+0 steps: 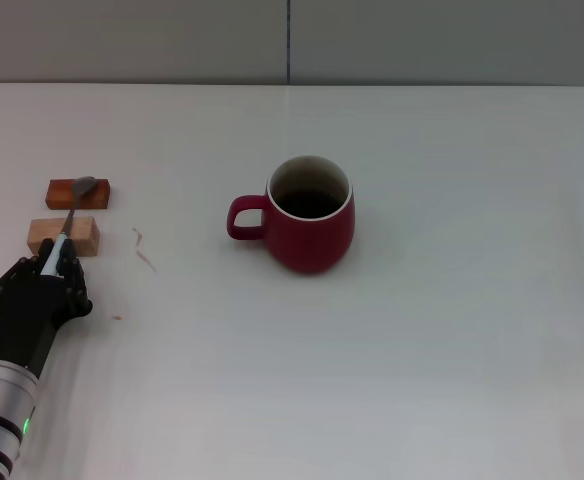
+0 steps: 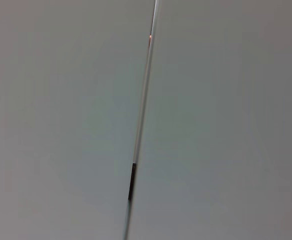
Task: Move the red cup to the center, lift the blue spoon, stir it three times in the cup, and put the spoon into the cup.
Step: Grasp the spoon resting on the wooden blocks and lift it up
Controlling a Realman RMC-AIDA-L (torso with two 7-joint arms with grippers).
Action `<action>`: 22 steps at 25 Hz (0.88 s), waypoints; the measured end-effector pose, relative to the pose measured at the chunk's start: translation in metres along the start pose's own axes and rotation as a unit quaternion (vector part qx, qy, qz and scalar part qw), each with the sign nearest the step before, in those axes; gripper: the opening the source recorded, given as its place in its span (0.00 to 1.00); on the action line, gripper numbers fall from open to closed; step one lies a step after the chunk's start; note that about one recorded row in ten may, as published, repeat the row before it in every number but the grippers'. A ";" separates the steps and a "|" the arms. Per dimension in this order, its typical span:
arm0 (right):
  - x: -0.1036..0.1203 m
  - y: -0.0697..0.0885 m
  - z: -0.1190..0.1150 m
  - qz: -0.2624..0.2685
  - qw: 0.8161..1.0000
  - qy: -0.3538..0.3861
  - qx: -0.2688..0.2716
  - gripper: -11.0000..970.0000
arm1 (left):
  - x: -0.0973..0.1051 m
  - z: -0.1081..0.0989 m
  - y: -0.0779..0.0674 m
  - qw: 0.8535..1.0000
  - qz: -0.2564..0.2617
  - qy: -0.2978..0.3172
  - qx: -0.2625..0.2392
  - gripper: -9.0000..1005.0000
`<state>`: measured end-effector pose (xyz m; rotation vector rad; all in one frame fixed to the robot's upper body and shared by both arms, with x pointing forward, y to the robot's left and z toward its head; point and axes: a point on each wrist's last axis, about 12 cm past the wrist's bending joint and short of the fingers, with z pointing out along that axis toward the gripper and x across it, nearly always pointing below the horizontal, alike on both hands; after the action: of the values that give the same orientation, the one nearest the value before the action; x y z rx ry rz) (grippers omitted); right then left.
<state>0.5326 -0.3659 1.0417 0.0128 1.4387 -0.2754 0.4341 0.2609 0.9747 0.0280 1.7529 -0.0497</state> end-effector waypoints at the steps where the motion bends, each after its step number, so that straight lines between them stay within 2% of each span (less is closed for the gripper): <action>1: 0.000 0.000 0.000 0.000 1.000 0.000 0.000 0.57 | 0.000 0.000 0.000 1.000 -0.001 0.000 -0.003 0.19; 22: -0.001 -0.001 -0.002 0.001 1.000 -0.006 0.001 0.57 | 0.002 0.000 0.000 1.000 0.000 0.006 -0.001 0.17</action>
<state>0.5305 -0.3666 1.0423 0.0139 1.4271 -0.2753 0.4334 0.2611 0.9733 0.0260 1.7645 -0.0474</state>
